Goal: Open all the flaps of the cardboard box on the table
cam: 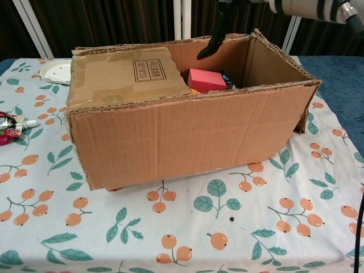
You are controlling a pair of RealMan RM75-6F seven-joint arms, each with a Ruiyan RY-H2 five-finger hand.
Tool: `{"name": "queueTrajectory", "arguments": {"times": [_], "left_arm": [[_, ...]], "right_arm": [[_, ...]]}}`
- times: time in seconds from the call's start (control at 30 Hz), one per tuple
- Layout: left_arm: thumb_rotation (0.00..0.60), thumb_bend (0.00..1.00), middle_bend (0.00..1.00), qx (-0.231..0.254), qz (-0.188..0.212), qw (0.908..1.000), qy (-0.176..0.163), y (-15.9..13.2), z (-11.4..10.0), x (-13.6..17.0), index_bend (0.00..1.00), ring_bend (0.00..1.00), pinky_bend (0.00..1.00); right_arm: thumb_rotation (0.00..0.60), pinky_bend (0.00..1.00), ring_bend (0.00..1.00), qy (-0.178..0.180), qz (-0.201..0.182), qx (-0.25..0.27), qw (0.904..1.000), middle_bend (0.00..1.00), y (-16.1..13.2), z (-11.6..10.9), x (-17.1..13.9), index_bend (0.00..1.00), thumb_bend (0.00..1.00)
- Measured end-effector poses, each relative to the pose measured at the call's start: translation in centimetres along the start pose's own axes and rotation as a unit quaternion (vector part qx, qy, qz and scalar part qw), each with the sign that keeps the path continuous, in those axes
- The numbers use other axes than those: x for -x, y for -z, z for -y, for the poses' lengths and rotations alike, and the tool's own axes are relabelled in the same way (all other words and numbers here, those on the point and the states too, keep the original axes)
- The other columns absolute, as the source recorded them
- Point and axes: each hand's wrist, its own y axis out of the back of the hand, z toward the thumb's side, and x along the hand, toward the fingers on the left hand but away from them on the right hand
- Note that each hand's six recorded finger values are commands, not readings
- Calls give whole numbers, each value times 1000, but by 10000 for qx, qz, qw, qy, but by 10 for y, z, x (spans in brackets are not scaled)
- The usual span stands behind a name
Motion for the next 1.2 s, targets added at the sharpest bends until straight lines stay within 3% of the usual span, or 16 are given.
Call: {"name": "queueTrajectory", "arguments": {"times": [0.57, 0.87, 1.2], "left_arm": [[600, 15, 50, 81, -120, 9999, -47, 14, -1, -1, 8, 70, 166], [600, 14, 50, 32, -120, 9999, -104, 15, -2, 1, 8, 69, 166], [600, 14, 50, 64, -123, 9998, -152, 15, -4, 2, 8, 69, 166]], "right_arm": [[600, 0, 0, -105, -124, -112, 9998, 0, -28, 29, 25, 0, 0], [600, 0, 0, 514, -130, 265, 9982, 0, -34, 16, 30, 0, 0], [600, 0, 0, 1316, -286, 562, 9893, 0, -51, -20, 40, 0, 0]]}}
